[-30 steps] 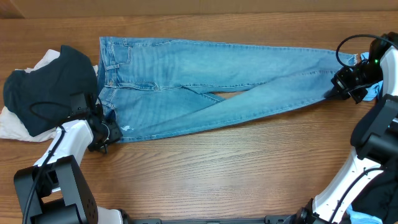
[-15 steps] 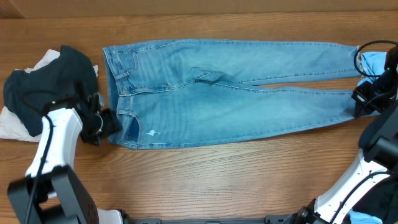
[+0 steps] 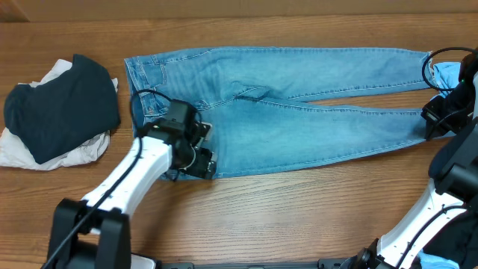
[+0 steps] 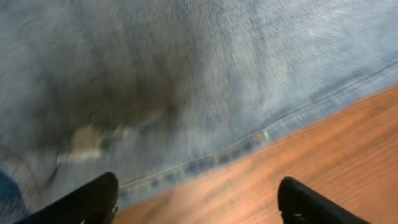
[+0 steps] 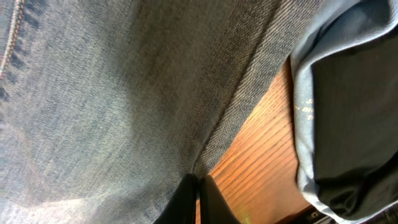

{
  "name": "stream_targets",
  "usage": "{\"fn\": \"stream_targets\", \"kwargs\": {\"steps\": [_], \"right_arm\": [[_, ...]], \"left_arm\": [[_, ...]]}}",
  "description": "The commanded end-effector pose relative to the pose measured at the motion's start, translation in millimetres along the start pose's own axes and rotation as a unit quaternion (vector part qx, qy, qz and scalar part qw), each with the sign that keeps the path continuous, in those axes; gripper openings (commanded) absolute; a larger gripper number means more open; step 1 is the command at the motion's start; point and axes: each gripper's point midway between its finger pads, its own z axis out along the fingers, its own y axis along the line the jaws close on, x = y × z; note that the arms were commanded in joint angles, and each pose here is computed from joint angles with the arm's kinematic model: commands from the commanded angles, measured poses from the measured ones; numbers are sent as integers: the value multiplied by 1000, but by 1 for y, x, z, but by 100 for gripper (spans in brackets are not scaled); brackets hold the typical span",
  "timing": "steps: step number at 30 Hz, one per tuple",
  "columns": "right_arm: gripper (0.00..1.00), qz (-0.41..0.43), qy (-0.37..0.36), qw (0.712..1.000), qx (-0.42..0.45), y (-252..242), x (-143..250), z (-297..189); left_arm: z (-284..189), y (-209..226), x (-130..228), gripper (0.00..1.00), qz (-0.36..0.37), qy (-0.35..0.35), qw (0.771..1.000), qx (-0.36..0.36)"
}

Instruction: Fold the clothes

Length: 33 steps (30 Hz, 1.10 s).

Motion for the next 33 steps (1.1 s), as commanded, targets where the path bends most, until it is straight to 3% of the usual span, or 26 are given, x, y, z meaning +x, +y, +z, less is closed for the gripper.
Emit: {"fn": "stream_targets", "kwargs": {"steps": [1, 10, 12, 15, 19, 21, 30, 33], "right_arm": [[4, 4, -38, 999, -17, -1, -4, -25], [4, 4, -38, 999, -17, -1, -3, -25], [4, 4, -38, 999, -18, -1, -3, -25], [4, 4, -39, 999, -18, 0, -4, -25], [4, 4, -40, 999, -19, 0, -4, -25], [4, 4, -40, 999, -19, 0, -4, -25], [4, 4, -40, 999, -21, 1, -5, -25], [4, 4, -39, 999, -24, 2, -4, -25]], "left_arm": [[30, 12, 7, 83, 15, 34, 999, -30], [64, 13, 32, 52, 41, 107, 993, -26], [63, 10, 31, 62, 40, 105, 993, -24], [53, 8, 25, 66, 43, 98, 994, -21], [39, -7, 14, 82, 82, 68, 994, 5], [44, -12, 21, 84, 93, 79, 993, 2], [74, -15, 53, 80, 137, 139, 980, -42], [83, 1, 57, 57, 129, 154, 975, -97]]}}
